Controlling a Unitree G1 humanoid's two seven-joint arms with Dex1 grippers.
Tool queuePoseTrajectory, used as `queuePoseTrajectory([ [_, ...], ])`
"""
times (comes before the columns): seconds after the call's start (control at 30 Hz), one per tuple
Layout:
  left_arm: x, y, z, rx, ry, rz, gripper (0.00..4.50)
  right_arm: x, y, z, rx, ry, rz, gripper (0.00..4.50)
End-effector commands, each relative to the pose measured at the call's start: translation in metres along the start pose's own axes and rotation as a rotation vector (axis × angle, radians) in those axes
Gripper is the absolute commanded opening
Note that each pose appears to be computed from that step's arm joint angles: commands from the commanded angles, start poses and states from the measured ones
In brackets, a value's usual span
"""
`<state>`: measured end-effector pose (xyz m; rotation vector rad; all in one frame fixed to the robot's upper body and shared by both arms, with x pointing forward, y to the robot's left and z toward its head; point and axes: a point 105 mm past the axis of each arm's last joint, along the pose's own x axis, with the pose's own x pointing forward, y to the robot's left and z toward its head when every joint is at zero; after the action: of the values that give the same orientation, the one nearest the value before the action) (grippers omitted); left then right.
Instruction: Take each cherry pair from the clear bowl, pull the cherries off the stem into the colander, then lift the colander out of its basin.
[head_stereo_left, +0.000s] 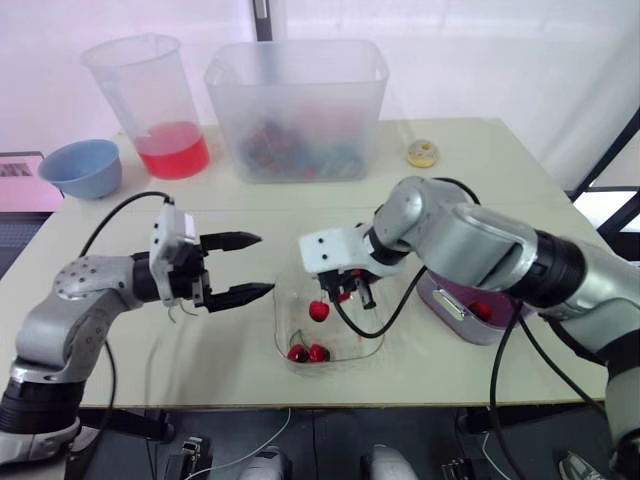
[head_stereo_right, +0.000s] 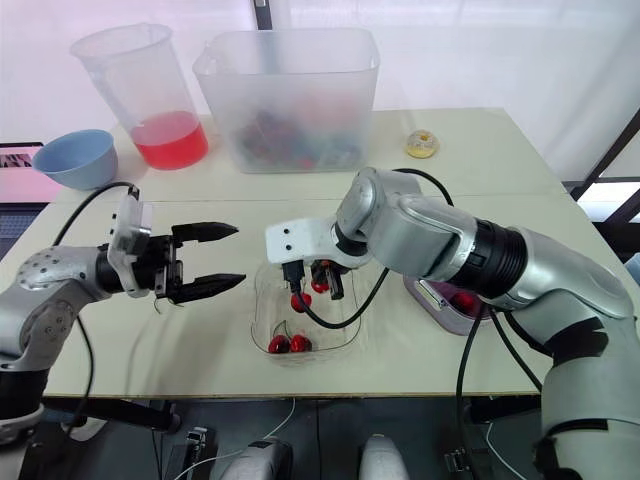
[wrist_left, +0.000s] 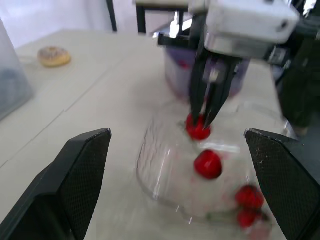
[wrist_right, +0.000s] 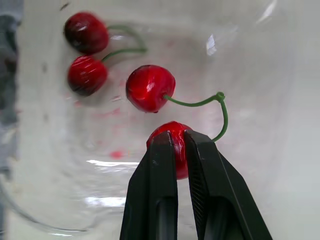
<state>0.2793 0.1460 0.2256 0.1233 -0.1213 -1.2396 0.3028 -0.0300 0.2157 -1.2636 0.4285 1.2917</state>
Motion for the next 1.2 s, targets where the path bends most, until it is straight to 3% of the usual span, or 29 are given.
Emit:
queuePoseTrajectory([
  [0.03, -0.003, 0.003, 0.031, -0.018, -0.124, 0.015, 4.5, -0.021, -0.015, 0.022, -0.089, -0.164, -0.105, 0.4],
  [0.23, -0.005, 0.016, 0.042, -0.086, -0.167, 0.035, 4.5, -0.041, -0.019, 0.015, -0.112, -0.212, -0.198, 0.4],
  [0.63, 0.031, 0.02, 0.019, -0.18, -0.053, -0.023, 4.5, -0.058, -0.026, 0.016, -0.049, -0.215, -0.359, 0.4],
  [0.83, 0.058, 0.014, 0.023, -0.212, -0.095, -0.036, 4.5, -0.058, -0.024, 0.016, -0.04, -0.207, -0.377, 0.4],
  [1.2, 0.085, 0.021, 0.021, -0.286, -0.178, 0.116, 4.5, -0.058, -0.024, 0.018, -0.017, -0.219, -0.395, 0.4],
])
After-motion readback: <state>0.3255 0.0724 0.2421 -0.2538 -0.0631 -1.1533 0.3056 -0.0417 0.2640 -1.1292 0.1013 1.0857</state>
